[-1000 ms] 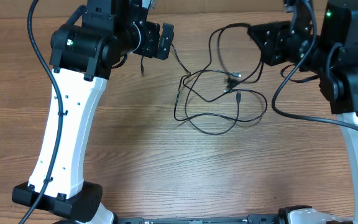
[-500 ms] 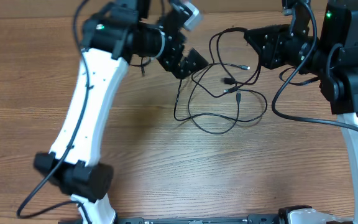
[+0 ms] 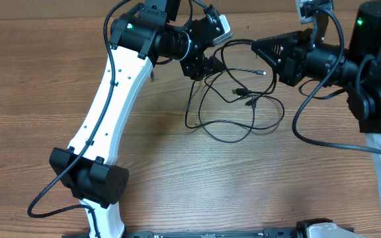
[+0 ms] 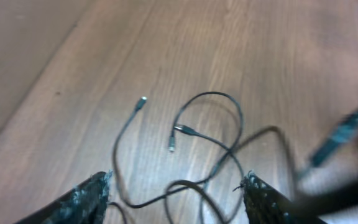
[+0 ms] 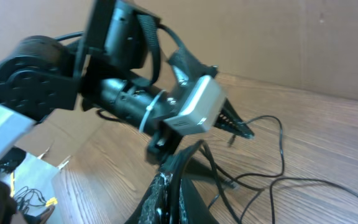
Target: Untangle cables
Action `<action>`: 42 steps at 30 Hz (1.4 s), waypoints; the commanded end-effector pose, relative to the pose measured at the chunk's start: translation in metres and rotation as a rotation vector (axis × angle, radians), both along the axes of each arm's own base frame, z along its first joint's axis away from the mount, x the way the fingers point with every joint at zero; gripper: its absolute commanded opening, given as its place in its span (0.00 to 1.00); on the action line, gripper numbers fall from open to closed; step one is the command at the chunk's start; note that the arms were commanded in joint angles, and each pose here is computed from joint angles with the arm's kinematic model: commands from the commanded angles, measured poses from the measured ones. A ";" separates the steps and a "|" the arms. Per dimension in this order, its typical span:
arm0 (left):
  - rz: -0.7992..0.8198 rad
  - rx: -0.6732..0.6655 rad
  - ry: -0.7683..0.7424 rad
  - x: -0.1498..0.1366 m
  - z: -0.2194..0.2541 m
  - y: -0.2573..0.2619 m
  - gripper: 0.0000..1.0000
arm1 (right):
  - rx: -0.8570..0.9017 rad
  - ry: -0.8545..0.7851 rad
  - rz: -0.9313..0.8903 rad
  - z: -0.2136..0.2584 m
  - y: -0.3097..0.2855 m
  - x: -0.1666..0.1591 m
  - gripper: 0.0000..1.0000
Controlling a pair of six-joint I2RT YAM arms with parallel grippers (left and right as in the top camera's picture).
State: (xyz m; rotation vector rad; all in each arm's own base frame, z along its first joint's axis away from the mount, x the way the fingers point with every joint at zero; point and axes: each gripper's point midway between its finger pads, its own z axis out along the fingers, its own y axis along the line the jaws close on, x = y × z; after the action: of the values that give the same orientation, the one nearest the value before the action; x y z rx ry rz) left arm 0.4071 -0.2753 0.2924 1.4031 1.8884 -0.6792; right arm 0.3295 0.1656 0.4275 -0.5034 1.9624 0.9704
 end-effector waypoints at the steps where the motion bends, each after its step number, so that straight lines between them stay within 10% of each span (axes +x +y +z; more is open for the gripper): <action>1: 0.012 0.028 -0.062 0.010 0.001 0.005 0.54 | 0.018 -0.071 0.036 0.022 0.001 -0.017 0.05; 6: -0.024 -0.034 -0.090 0.011 0.012 -0.004 0.04 | 0.018 -0.065 0.035 0.021 0.001 -0.018 0.05; 13: -0.060 -0.092 -0.070 0.004 0.020 -0.011 0.04 | -0.006 -0.069 0.012 0.018 -0.002 -0.015 0.13; 16: -0.044 -0.096 -0.049 0.004 0.019 -0.011 0.04 | -0.065 -0.042 -0.092 0.006 -0.016 -0.004 0.61; 21: -0.027 -0.096 -0.028 0.004 0.018 -0.010 0.04 | -0.232 0.011 -0.373 -0.021 -0.061 0.019 0.73; 23: -0.015 -0.099 -0.017 0.005 0.018 -0.008 0.04 | -0.306 0.032 -0.494 -0.030 -0.084 0.024 0.99; 33: 0.085 -0.146 -0.003 0.014 0.046 0.009 0.04 | -0.595 0.191 -0.881 -0.075 -0.164 0.024 1.00; 42: 0.469 -0.170 -0.277 0.032 0.164 0.081 0.04 | -0.649 0.371 -0.828 -0.143 -0.154 0.052 1.00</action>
State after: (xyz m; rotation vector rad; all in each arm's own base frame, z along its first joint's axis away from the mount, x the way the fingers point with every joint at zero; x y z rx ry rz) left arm 0.4459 -0.2323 0.3852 1.0634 1.8398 -0.5840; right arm 0.3719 0.0116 0.3091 0.1547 2.4212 -0.1129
